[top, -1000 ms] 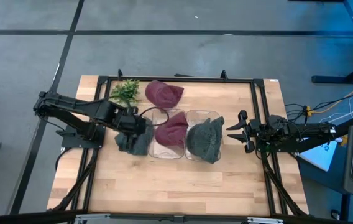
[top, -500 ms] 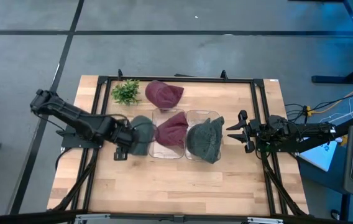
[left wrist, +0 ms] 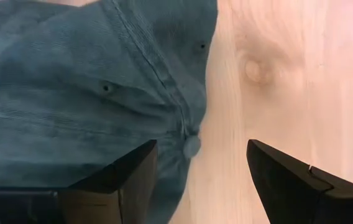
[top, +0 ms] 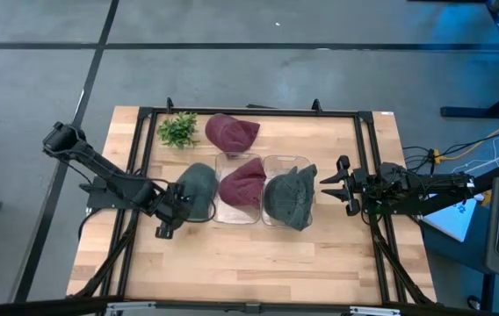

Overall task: Pick & Place hat
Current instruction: Put the blue cap into the right transparent bin

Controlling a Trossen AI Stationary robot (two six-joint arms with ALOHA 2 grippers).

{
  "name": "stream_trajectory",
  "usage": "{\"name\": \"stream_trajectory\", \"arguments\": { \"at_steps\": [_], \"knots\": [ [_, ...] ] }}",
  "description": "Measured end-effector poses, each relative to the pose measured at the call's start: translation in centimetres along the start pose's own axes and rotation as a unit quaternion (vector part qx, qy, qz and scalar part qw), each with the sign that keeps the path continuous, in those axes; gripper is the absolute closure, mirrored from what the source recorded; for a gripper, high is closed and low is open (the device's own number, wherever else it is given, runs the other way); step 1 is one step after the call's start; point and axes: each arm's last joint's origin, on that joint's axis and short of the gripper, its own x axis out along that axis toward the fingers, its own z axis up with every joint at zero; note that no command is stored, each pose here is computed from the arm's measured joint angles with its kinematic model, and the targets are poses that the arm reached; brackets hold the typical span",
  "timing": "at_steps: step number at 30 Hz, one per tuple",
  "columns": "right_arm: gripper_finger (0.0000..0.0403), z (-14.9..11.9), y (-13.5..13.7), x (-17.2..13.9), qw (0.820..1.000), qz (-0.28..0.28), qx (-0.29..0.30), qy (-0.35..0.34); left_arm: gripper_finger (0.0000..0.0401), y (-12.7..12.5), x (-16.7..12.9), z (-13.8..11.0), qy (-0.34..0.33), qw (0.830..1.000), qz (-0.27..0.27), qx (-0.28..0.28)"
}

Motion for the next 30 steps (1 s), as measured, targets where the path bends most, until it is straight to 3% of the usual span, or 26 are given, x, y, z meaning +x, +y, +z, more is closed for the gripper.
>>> {"name": "stream_trajectory", "arguments": {
  "at_steps": [4,13,21,25,30],
  "knots": [
    [0.0272,0.0,0.0,0.0,1.000,0.000,0.000,0.000,0.0159,-0.3,1.5,-0.7,-0.007,1.000,0.003,-0.012],
    [0.0272,0.0,0.0,0.0,1.000,0.000,0.000,0.000,0.0159,-0.5,3.0,-1.8,-0.012,0.997,0.071,0.042],
    [0.0272,0.0,0.0,0.0,1.000,0.000,0.000,0.000,0.0159,-0.8,5.0,-2.5,-0.024,0.996,0.057,0.064],
    [0.0272,0.0,0.0,0.0,1.000,0.000,0.000,0.000,0.0160,-1.0,5.2,-2.4,-0.045,0.994,0.075,0.066],
    [0.0272,0.0,0.0,0.0,1.000,0.000,0.000,0.000,0.0198,-1.0,5.2,-2.5,-0.038,0.996,0.052,0.067]
  ]
}}
